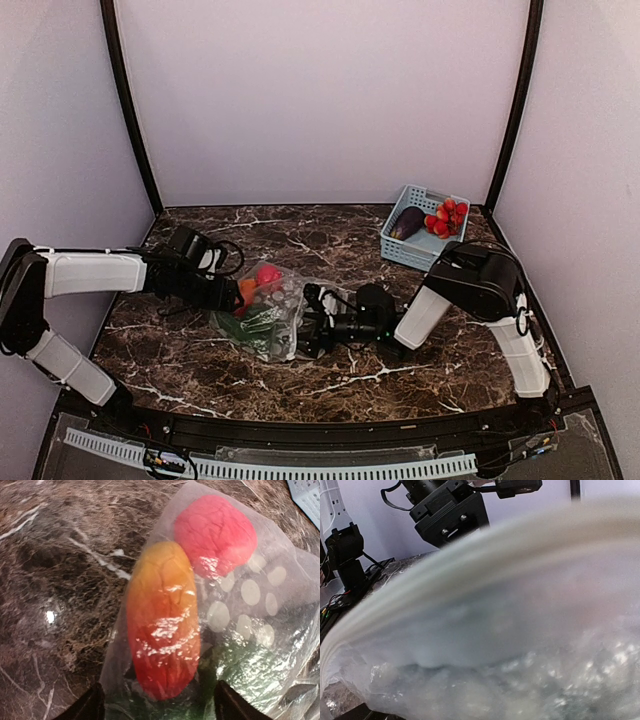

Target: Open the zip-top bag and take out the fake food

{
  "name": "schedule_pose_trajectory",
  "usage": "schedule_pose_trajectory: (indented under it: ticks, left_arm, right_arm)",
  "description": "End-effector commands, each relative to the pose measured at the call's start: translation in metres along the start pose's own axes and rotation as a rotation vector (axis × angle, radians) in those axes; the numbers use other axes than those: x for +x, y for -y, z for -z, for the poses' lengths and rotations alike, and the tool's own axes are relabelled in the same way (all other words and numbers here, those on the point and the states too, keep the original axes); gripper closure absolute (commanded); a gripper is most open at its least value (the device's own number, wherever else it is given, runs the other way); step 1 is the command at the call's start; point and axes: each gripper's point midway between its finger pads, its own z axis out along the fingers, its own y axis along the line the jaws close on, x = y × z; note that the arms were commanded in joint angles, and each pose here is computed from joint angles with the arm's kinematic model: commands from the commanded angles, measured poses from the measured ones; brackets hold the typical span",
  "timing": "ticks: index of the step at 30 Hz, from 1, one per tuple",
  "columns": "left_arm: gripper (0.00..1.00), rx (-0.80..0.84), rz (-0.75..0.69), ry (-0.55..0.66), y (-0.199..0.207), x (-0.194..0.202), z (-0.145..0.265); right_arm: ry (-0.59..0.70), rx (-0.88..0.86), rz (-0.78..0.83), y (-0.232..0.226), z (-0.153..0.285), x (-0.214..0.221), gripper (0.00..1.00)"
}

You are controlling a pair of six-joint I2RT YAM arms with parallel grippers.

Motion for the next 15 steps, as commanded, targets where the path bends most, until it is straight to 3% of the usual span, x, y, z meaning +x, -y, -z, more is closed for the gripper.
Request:
schedule_pose_trajectory:
  ticks: [1, 5, 9, 15]
  left_arm:
    - [0.40, 0.121, 0.011, -0.020, 0.018, 0.007, 0.000]
    - [0.72, 0.226, 0.037, 0.014, 0.033, 0.008, 0.004]
    - [0.93, 0.324, 0.051, 0.064, 0.049, 0.002, 0.016]
    - [0.99, 0.414, 0.037, 0.058, 0.070, 0.006, 0.015]
  right_arm:
    - [0.043, -0.005, 0.020, -0.008, 0.004, -0.018, 0.10]
    - [0.033, 0.000, 0.029, -0.006, 0.002, -0.017, 0.08]
    - [0.034, -0.006, 0.034, -0.005, -0.002, -0.020, 0.05]
    - [0.037, -0.014, 0.035, -0.002, -0.010, -0.023, 0.05]
